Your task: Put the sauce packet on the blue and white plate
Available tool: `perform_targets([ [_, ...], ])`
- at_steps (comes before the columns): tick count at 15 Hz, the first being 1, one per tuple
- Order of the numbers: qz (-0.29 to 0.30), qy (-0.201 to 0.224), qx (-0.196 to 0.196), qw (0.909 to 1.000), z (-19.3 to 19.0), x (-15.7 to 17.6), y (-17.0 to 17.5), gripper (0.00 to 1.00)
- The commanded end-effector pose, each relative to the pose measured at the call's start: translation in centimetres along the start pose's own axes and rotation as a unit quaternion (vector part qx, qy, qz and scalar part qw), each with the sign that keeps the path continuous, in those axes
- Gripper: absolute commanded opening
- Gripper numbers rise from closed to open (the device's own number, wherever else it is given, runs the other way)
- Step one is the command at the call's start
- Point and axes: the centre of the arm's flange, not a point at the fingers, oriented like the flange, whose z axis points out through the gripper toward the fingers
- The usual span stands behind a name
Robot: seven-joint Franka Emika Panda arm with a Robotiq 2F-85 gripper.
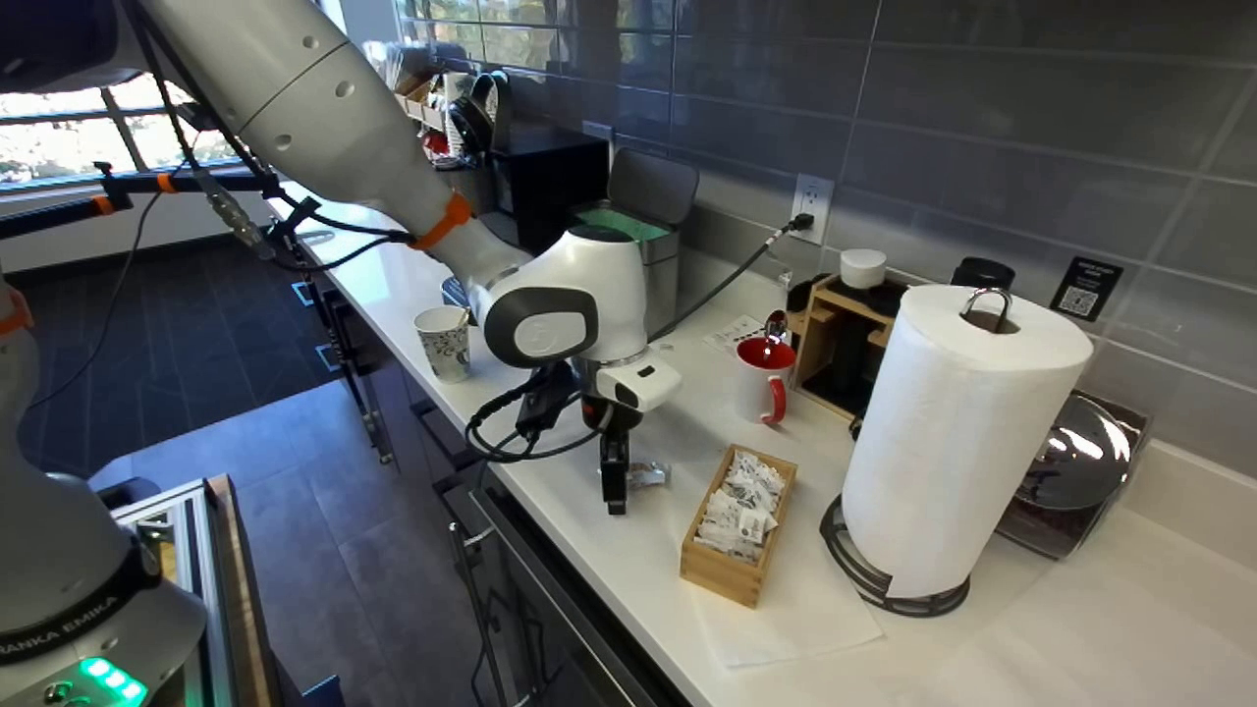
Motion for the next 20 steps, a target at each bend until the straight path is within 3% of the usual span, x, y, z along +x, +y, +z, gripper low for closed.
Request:
perform_targets([
  [1,0.014,0.006,0.015,0.9998,0.3,-0.6,0.0,0.62],
  [9,-0.016,0.016,0.018,0.9996,-1.3,-1.1,-1.2,0.02],
  [15,-0.071,0.041,-0.033,0.9961,-4.6,-3.9,-2.3,0.03],
  [20,-0.123,0.102,-0.092,0.9829,-8.3,-6.3,-2.2,0.02],
])
